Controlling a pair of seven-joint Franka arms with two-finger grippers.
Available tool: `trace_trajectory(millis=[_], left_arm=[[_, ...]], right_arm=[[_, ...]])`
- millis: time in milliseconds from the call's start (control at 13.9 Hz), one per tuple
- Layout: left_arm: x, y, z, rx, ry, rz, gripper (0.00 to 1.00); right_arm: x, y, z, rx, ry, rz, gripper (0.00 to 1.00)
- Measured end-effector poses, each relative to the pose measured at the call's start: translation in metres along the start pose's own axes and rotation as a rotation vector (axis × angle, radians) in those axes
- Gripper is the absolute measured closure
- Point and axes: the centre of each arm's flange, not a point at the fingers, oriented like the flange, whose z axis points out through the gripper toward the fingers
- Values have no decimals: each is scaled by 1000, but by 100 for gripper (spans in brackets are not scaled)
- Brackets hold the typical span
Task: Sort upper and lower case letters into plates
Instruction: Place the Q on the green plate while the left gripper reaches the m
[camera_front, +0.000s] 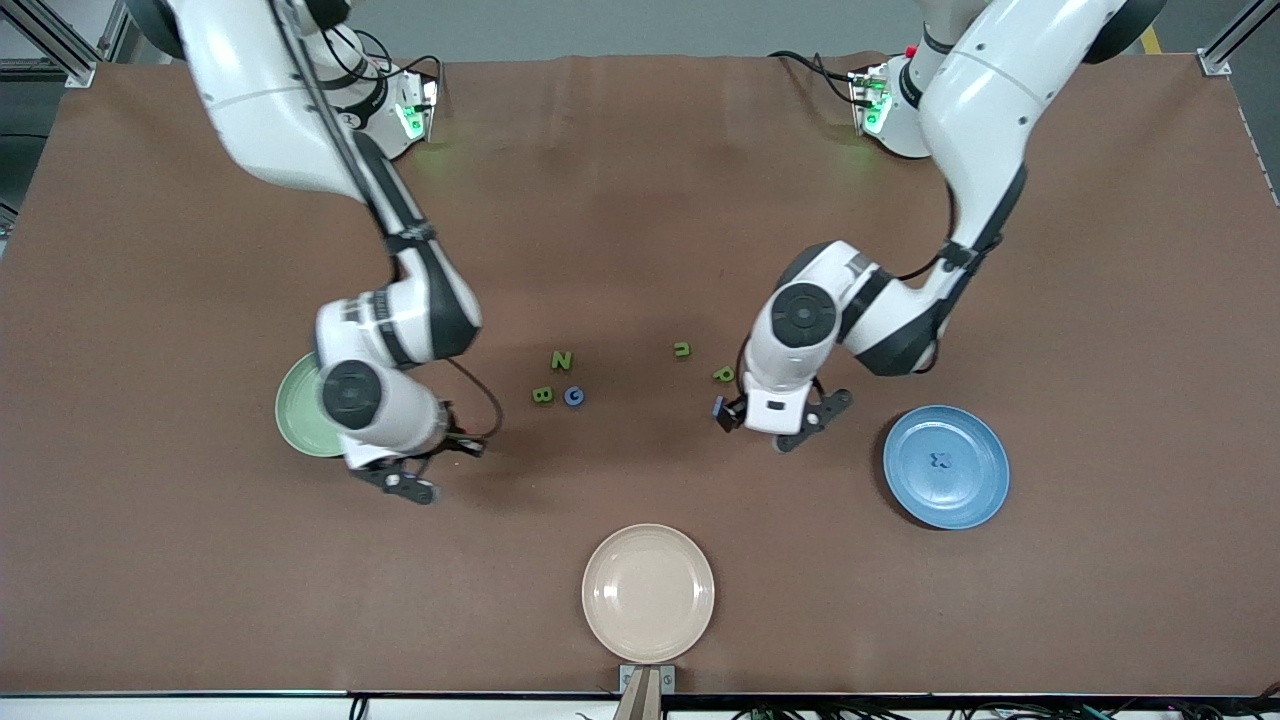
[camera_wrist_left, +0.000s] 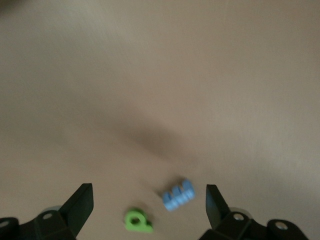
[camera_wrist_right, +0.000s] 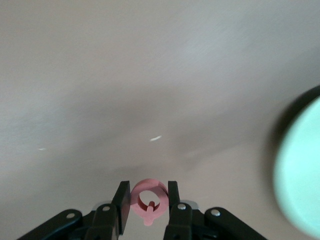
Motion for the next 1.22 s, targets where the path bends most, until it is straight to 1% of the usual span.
trace_trajectory(millis=[144, 288, 432, 576, 648, 720, 792, 864, 936, 1008, 1080, 1152, 1224], left_arm=[[-16, 9, 17, -8, -14, -39, 2], [-20, 12, 26, -15, -23, -118, 4], [-28, 16, 32, -25, -28, -210, 5], [-37, 18, 36, -20, -28, -288, 6], [-38, 18, 38, -17, -27, -316, 9], [-37, 18, 38, -16, -26, -340, 9], [-34, 17, 39, -15, -23, -364, 13], [-29, 15, 40, -13, -17, -391, 13], [-25, 14, 41, -12, -12, -411, 15], [-22, 13, 42, -11, -9, -424, 15], [-21, 12, 43, -10, -9, -428, 17], [-22, 12, 44, -9, -10, -432, 19], [-24, 13, 46, -7, -11, -433, 19]], right_arm=[[8, 57, -13, 5, -15, -72, 65], [7, 109, -9, 13, -21, -128, 65], [-4, 153, 7, 18, -20, -172, 65], [-18, 190, 31, 20, -23, -205, 65], [-26, 203, 43, 19, -20, -216, 65], [-33, 212, 54, 18, -20, -222, 65], [-39, 218, 63, 16, -18, -224, 65], [-44, 220, 70, 15, -16, -224, 65], [-48, 220, 73, 14, -16, -226, 66], [-49, 219, 74, 14, -17, -228, 73], [-49, 219, 74, 15, -16, -230, 73], [-49, 218, 73, 16, -14, -231, 69], [-48, 218, 71, 17, -10, -232, 61]])
